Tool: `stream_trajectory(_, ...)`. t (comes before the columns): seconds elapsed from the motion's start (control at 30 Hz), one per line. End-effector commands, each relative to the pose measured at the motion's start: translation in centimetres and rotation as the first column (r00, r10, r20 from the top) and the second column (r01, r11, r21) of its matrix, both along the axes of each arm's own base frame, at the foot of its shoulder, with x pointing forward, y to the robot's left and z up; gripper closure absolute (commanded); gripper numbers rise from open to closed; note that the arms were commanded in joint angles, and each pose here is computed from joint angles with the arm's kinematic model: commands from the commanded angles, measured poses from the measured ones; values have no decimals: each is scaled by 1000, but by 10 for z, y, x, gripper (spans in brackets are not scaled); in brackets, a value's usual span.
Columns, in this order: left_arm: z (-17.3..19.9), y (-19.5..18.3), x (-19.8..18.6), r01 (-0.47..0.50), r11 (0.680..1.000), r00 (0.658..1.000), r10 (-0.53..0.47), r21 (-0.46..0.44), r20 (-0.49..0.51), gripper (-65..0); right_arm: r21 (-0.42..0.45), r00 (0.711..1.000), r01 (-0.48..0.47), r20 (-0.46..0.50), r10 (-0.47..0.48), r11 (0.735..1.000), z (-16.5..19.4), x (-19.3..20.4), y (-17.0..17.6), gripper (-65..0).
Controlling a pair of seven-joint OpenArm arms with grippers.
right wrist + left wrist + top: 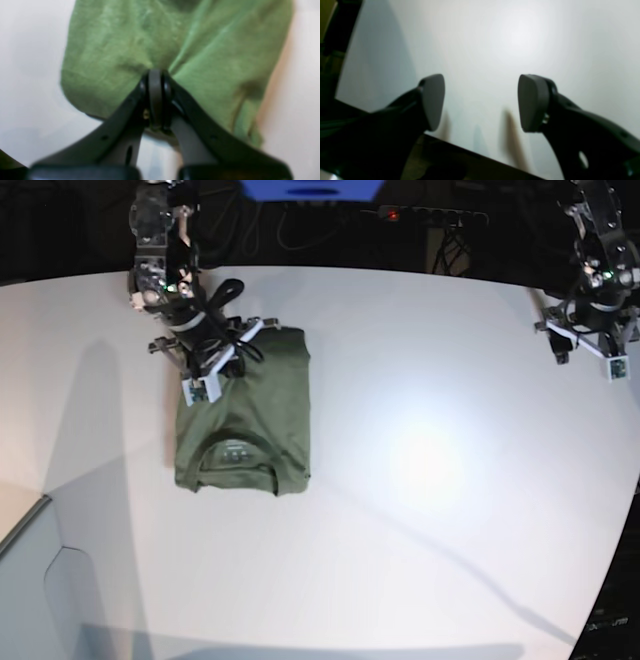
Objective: Layout the t-shirt on the table in an organized manner, then fold the t-shirt properly
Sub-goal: 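Square the folded shirt's edges with the right gripper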
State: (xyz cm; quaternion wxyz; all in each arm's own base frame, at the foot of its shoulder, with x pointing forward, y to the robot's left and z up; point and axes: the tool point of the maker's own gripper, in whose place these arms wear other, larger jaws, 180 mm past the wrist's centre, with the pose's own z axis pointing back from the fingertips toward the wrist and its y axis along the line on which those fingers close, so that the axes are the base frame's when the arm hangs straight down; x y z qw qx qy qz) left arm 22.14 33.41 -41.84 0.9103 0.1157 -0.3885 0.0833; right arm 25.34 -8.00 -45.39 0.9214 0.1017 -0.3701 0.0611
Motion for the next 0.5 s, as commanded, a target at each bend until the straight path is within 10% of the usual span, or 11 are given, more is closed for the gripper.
stream_trajectory(0.0, 11, 5, 7, 3, 1000, 999, -4, 20, 39, -444, 4, 1000, 5, -4, -5, 1000, 0, 1, 1, 0)
stream_trajectory(0.47, 11, 5, 6, 2, 1000, 999, -3, 21, 38, -444, 0, 990, 26, 142, -25, 1000, 43, 6, -6, 0)
